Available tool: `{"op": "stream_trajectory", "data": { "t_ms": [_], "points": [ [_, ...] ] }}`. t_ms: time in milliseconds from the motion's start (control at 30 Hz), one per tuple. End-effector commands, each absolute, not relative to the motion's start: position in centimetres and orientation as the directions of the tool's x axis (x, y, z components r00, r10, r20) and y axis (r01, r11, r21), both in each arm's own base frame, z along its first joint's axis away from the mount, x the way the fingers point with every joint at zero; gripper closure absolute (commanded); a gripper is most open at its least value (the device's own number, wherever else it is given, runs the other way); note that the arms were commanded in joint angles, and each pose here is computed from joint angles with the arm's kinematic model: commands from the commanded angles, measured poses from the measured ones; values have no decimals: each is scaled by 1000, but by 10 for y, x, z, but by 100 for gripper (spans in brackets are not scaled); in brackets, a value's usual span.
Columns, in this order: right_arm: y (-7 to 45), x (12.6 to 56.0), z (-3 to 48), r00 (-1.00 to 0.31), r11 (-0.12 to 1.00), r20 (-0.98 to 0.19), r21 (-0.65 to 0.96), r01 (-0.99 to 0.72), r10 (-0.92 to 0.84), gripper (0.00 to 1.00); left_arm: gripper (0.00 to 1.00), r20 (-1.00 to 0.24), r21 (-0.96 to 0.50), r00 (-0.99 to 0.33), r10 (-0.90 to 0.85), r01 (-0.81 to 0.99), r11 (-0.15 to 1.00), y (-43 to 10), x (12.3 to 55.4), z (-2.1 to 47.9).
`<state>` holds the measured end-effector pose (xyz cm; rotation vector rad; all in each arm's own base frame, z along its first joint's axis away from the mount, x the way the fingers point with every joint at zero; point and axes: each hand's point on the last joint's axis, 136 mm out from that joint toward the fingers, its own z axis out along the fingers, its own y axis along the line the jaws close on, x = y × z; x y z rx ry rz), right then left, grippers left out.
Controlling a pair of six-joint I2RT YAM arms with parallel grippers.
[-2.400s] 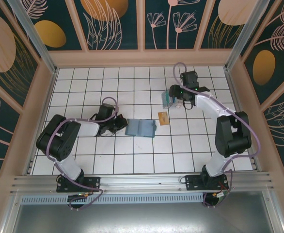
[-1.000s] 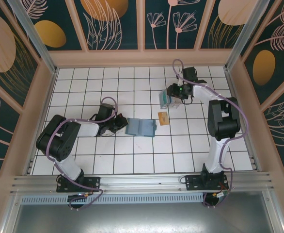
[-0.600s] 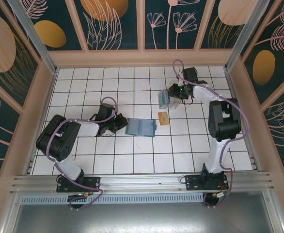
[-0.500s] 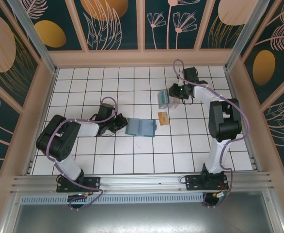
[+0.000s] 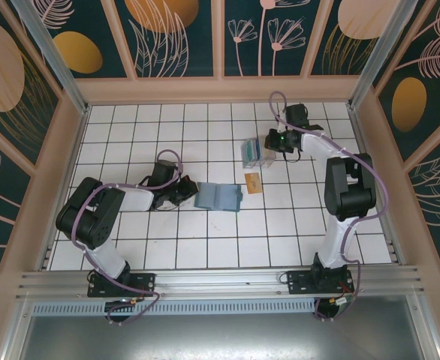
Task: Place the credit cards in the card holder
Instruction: Pick up the credit card from the storage box.
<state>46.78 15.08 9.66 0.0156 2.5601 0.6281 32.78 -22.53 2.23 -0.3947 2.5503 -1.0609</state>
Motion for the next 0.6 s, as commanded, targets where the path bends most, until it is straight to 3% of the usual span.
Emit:
{"op": "stream_trajectory", "data": {
  "t_ms": [0, 333, 567],
  "points": [
    [147, 470, 120, -840, 900, -528, 416, -128, 124, 100, 100, -209, -724, -899, -386, -123, 679, -226, 328, 23],
    [111, 459, 149, -756, 947, -631, 317, -44, 176, 100, 100, -214, -731, -892, -399, -125, 671, -226, 331, 24],
    [152, 394, 190, -734, 828, -629, 534, -168, 257, 100, 100, -196, -734, -893, -405, -140, 664, -227, 329, 16]
  ]
}}
